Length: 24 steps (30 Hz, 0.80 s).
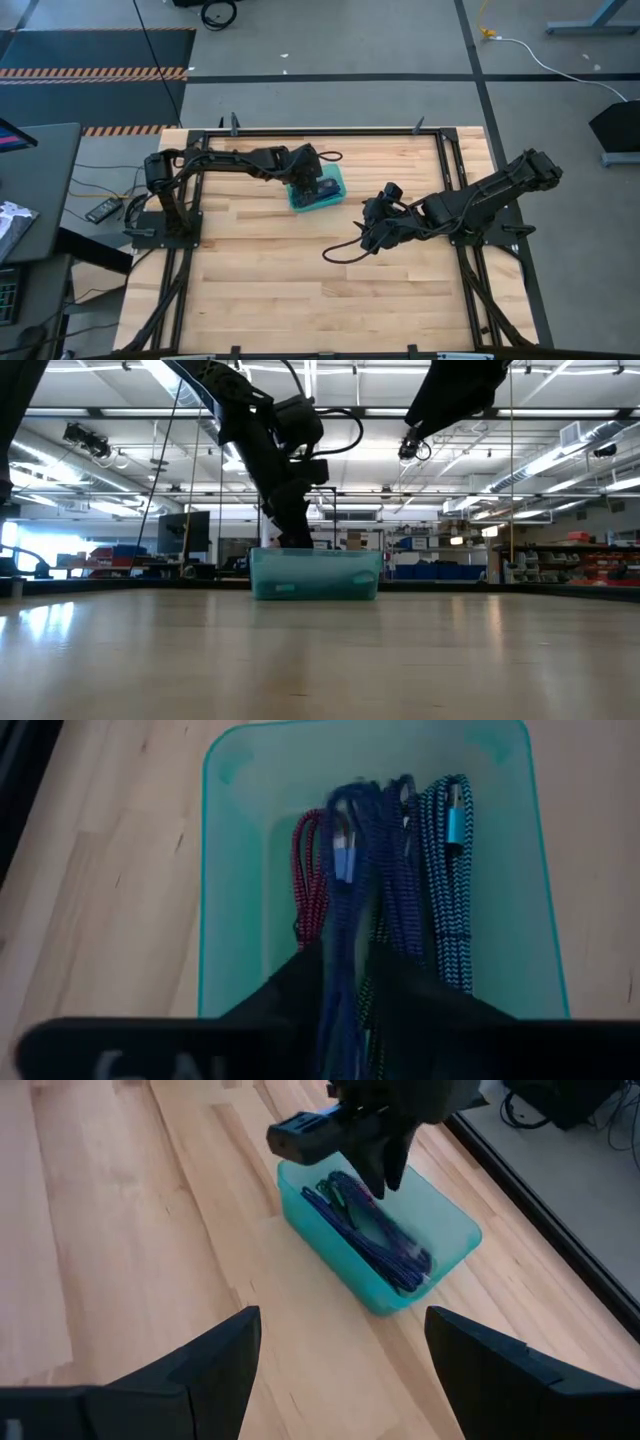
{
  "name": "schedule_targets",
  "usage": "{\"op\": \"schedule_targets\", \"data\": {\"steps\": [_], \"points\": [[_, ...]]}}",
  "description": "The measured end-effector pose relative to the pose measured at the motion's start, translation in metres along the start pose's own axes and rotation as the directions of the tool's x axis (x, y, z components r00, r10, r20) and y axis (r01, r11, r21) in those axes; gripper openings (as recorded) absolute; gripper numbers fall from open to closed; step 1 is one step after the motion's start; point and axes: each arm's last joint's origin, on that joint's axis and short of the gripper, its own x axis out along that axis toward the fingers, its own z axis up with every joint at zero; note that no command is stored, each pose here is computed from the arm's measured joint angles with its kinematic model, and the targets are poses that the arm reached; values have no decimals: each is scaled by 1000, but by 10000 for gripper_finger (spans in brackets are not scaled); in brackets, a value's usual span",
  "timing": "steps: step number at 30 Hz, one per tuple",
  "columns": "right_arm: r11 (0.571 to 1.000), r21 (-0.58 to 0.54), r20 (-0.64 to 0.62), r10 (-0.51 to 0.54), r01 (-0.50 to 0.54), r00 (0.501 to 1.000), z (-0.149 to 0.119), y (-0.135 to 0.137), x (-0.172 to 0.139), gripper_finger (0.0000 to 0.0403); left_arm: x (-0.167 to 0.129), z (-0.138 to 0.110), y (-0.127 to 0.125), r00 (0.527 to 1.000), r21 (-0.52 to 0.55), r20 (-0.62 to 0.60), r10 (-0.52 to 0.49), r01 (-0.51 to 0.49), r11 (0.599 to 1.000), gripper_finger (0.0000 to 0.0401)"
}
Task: Pick and place USB-C Cables
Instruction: Put the purple charger cable into the green bin, then adjust the green bin to the middle of the table
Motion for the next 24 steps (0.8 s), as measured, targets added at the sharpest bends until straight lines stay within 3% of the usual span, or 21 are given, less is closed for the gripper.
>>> {"op": "schedule_targets", "data": {"steps": [11,24], "points": [[1000,-6,2,0,0,1000,0,0,0,288,0,0,-1,1000,-5,-6,-2,2,1000,171],[1000,-21,2,0,0,1000,0,0,0,288,-1,4,-9,999,30,32,-35,34,999,185]]}}
